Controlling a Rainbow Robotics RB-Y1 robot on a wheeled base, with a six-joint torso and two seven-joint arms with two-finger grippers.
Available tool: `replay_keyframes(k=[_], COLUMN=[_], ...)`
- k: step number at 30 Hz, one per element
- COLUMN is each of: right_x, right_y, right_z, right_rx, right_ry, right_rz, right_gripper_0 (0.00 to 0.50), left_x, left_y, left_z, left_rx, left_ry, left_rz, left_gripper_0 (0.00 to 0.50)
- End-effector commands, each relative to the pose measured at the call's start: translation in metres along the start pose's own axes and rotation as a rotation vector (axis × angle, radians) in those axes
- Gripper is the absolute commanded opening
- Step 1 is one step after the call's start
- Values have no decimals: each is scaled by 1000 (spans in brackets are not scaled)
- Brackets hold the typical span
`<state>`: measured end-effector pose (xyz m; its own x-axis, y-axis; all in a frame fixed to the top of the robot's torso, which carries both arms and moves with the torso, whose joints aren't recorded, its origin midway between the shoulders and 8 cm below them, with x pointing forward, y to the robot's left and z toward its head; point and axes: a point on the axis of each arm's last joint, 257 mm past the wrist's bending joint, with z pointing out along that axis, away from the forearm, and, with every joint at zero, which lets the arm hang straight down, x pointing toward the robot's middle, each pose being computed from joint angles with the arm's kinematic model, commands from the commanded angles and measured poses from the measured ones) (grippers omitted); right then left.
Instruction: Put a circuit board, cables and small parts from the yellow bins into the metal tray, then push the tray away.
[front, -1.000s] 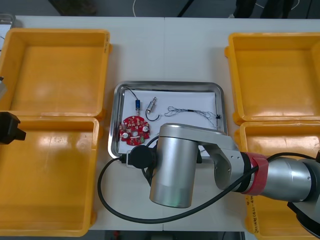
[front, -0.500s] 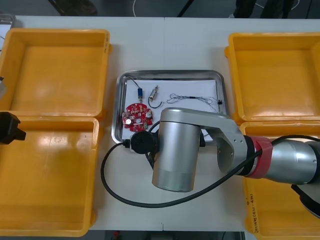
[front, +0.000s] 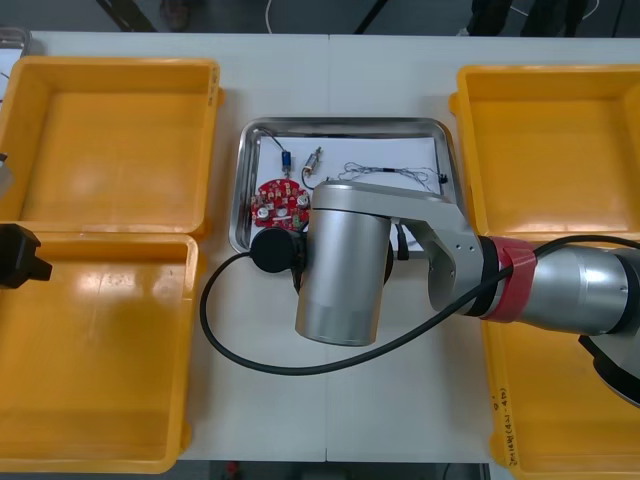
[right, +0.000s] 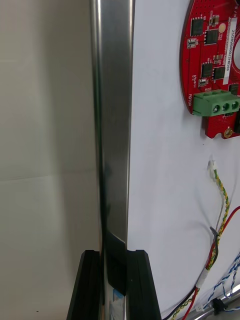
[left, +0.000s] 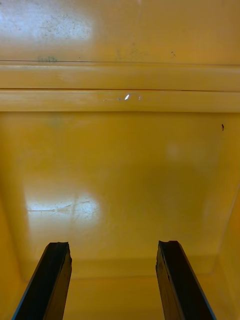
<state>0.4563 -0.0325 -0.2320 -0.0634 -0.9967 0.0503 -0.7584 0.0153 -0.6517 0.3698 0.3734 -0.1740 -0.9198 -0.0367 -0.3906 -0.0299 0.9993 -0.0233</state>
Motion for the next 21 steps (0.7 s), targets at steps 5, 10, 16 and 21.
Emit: replay_keyframes(k=[5, 10, 16, 21], right_x=[-8, -15, -25, -27], right_y=[-37, -45, -50, -60], right_z=[-6, -9, -8, -5], right_rx=[106, 130, 149, 166], right_ry=[22, 15, 6, 13], right_rz=[-40, -44, -35, -31], right_gripper_0=[0, 0, 0, 0], left_x=[-2, -2, -2, -2], left_y=[15, 15, 15, 15], left_z=[-13, -13, -13, -13], left_rx=[-38, -38, -38, -38], left_ry=[-17, -17, -17, -17], left_rz=[24, 24, 24, 24], left_gripper_0=[500, 500, 500, 500])
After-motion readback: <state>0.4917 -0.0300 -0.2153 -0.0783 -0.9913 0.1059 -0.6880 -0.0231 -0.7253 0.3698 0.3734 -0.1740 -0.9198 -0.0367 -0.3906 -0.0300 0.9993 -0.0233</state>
